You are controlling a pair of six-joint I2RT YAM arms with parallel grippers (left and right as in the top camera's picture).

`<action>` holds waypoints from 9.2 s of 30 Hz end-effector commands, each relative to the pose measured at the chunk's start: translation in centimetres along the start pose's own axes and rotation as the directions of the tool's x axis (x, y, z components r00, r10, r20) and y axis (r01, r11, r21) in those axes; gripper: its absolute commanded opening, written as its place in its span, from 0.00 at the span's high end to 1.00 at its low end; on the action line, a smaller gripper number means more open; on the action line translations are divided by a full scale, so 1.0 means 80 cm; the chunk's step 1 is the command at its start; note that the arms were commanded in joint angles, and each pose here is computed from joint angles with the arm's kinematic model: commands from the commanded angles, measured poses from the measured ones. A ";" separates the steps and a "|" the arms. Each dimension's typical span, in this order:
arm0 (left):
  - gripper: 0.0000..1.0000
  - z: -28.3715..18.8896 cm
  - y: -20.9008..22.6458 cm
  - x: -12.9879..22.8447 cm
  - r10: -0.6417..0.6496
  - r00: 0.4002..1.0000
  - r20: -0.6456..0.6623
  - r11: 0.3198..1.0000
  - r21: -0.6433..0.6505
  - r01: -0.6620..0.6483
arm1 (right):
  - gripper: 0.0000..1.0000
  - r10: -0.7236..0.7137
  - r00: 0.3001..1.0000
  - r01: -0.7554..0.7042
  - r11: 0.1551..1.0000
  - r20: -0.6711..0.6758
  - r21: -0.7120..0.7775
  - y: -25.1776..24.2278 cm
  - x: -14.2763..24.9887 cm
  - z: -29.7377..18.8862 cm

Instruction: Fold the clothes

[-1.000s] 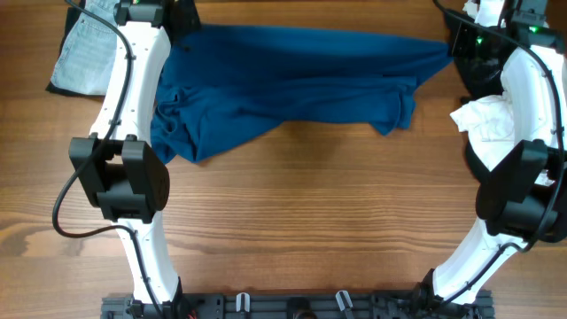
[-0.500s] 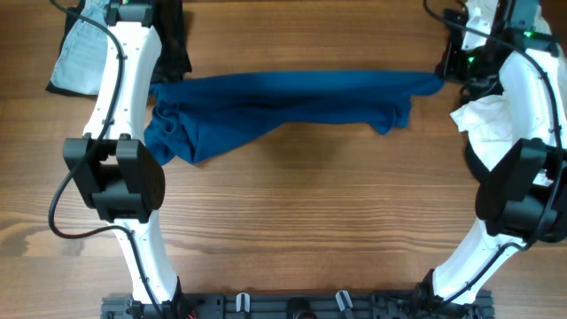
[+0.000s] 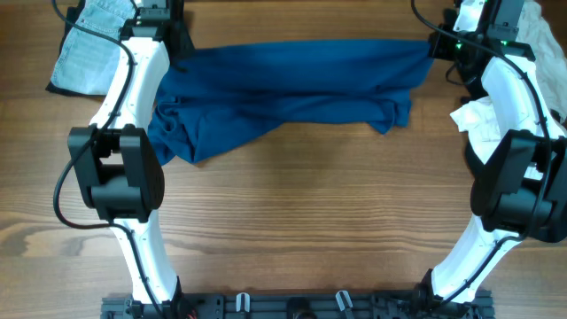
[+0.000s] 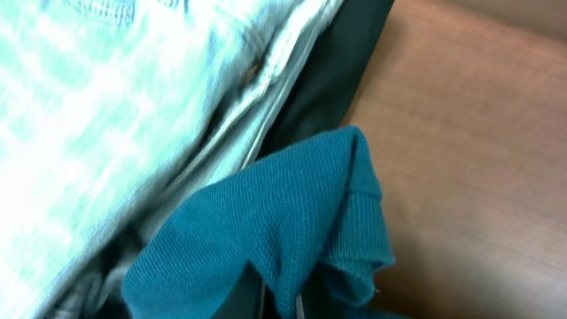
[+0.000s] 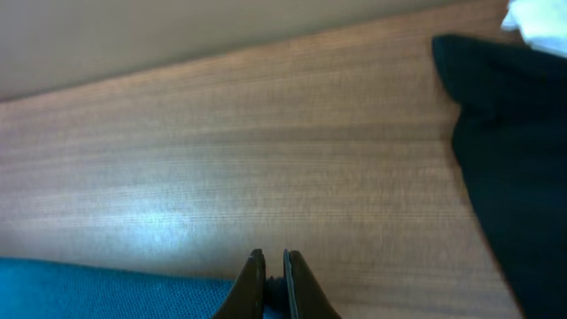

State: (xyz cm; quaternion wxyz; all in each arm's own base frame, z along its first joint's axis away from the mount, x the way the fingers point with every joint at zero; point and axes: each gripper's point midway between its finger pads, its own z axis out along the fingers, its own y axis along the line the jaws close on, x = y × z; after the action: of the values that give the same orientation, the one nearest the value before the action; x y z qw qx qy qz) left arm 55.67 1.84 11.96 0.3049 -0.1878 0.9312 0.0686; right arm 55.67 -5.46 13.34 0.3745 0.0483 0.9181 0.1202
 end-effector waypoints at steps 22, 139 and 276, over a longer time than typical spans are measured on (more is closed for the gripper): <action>0.96 0.028 0.034 0.043 -0.029 0.998 -0.054 0.998 -0.064 0.026 | 0.96 0.026 0.993 -0.027 1.000 -0.116 -0.002 0.010 0.062 0.055; 0.00 -0.004 -0.161 0.047 0.269 0.963 -0.018 0.768 0.607 -0.203 | 0.00 -0.160 0.891 0.089 0.979 -0.425 -0.182 0.180 0.076 -0.072; 0.96 -0.195 -0.040 0.202 0.226 0.940 -0.255 0.879 0.469 -0.084 | 0.96 -0.035 0.801 -0.095 0.978 -0.598 -0.184 0.198 0.271 0.097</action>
State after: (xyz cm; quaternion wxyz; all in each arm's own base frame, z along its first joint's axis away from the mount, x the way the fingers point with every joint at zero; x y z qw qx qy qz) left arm 36.61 -9.70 12.95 0.1600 -0.0507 0.9740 -0.1524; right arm 47.28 17.07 1.10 0.1162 -0.0492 0.9515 0.2806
